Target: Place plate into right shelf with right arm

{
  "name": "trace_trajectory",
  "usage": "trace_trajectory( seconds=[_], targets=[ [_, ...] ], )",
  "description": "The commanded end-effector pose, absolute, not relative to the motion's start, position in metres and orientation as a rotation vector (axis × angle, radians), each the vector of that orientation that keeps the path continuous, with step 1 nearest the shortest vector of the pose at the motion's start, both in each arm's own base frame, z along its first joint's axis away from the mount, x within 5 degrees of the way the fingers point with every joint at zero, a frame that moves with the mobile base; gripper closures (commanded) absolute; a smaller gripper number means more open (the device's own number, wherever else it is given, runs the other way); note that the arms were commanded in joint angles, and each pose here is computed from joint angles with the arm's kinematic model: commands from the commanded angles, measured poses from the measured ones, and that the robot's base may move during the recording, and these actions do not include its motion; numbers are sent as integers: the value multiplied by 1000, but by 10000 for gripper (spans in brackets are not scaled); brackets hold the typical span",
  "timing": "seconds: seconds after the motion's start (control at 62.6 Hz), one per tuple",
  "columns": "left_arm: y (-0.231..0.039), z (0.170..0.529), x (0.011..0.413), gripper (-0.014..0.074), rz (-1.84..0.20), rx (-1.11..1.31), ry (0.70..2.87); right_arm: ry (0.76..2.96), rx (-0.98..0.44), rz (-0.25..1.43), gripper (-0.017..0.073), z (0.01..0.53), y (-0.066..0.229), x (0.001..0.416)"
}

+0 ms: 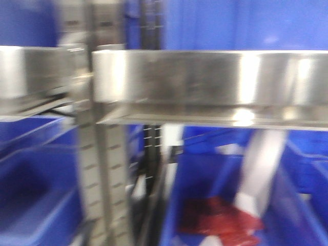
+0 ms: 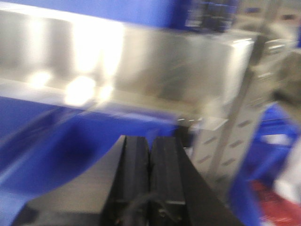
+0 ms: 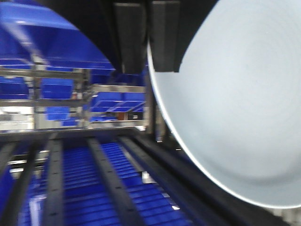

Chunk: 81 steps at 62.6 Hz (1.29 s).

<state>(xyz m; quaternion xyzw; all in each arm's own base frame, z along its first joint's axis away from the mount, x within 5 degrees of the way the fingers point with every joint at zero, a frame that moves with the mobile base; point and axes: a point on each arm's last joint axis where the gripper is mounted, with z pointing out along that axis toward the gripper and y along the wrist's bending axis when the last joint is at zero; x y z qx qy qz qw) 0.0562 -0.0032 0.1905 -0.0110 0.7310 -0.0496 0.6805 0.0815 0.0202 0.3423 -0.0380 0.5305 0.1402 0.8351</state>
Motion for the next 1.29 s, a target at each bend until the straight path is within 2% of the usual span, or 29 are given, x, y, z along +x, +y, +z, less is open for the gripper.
trace_trajectory(
  seconds=[0.0,0.958,1.15,1.278],
  targets=[
    [-3,196,56,640,-121,-26,1556,1022,-46,269,504,358,16,78],
    [-3,196,56,640,-121,-26,1556,982,-24,265,504,363,14,76],
    [-3,196,56,640,-121,-26,1556,968,-39,365,504,410,15,68],
    [-3,196,56,640,-121,-26,1556,1039,-106,382,504,450,29,85]
  ],
)
